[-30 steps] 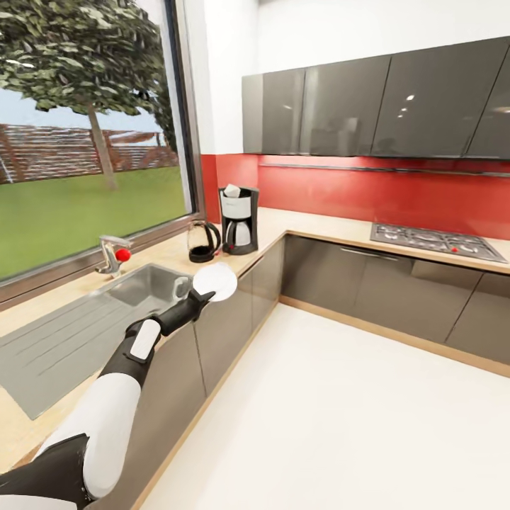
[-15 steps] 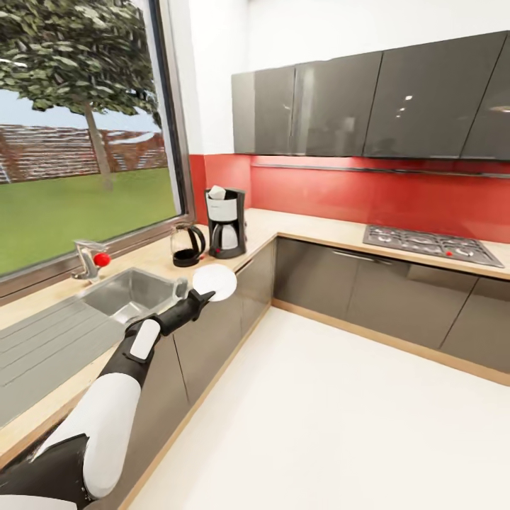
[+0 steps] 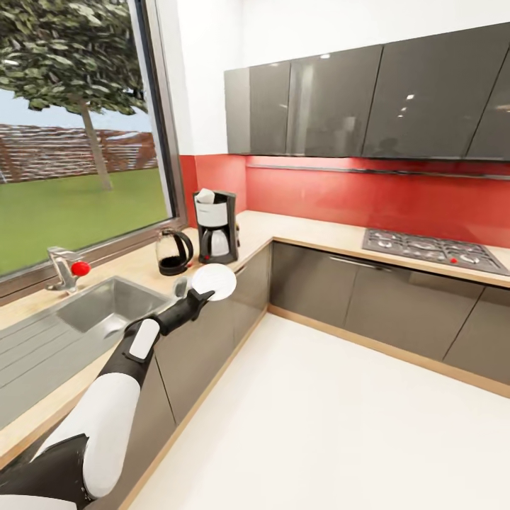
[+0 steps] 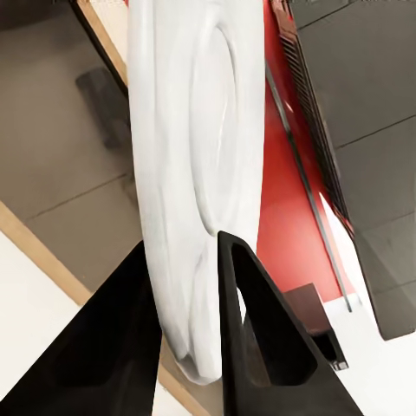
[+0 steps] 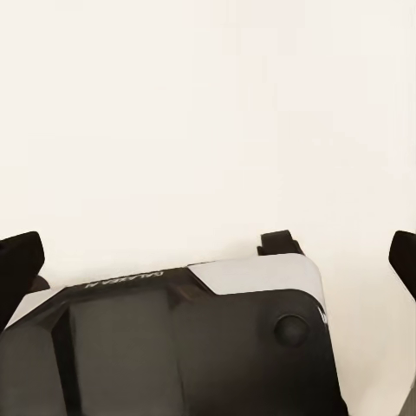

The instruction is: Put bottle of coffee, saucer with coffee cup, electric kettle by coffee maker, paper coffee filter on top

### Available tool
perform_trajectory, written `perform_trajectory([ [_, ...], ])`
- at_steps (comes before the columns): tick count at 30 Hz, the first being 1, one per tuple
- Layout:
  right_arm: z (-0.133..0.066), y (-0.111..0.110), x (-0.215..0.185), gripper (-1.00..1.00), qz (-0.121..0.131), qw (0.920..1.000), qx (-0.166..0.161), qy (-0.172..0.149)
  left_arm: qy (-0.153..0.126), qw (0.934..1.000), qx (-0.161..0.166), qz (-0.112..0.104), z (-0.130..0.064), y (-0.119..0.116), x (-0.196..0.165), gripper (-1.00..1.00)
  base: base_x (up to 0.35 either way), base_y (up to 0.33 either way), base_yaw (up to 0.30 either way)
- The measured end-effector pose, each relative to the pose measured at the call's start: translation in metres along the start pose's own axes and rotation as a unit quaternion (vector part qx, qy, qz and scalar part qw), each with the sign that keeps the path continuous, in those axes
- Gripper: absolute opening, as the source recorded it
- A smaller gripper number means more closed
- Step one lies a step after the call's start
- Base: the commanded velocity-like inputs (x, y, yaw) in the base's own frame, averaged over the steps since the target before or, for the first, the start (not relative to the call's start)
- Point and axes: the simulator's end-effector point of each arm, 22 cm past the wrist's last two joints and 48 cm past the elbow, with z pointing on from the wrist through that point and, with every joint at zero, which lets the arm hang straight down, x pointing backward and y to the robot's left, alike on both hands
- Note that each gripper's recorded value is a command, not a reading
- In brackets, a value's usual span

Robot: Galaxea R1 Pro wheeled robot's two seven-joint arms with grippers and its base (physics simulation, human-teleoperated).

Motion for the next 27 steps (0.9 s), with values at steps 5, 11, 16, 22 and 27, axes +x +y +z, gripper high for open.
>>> perform_trajectory([
  [5, 0.0, 0.0001, 0.0001, 1.0, 0.0, 1.0, 0.0, 0.0, 0.0, 1.0, 0.0, 0.0, 0.0001, 0.0002, 0.0002, -1.0, 0.322, -0.008, 0.0],
  [11, 0.0, -0.0001, 0.0002, 1.0, -0.002, 1.0, 0.0, 0.0, 0.0, 1.0, 0.0, 0.001, 0.0003, 0.0, 0.0002, -1.0, 0.323, -0.001, 0.0],
  [16, 0.0, 0.0, 0.0003, 1.0, -0.003, 1.0, 0.0, 0.0, 0.001, 1.0, -0.001, 0.0, 0.0003, 0.0008, 0.0009, -1.0, 0.313, -0.057, 0.0],
  [22, 0.0001, 0.0002, 0.0006, 1.0, -0.003, 1.0, 0.0, 0.001, 0.001, 1.0, -0.001, 0.0, 0.0006, 0.0005, 0.0014, -1.0, 0.283, -0.156, 0.0],
  [27, 0.0001, 0.0003, 0.0003, 1.0, -0.002, 1.0, -0.001, 0.0, 0.003, 1.0, -0.001, -0.001, 0.0015, 0.0011, 0.0038, -1.0, 0.273, -0.167, 0.0],
])
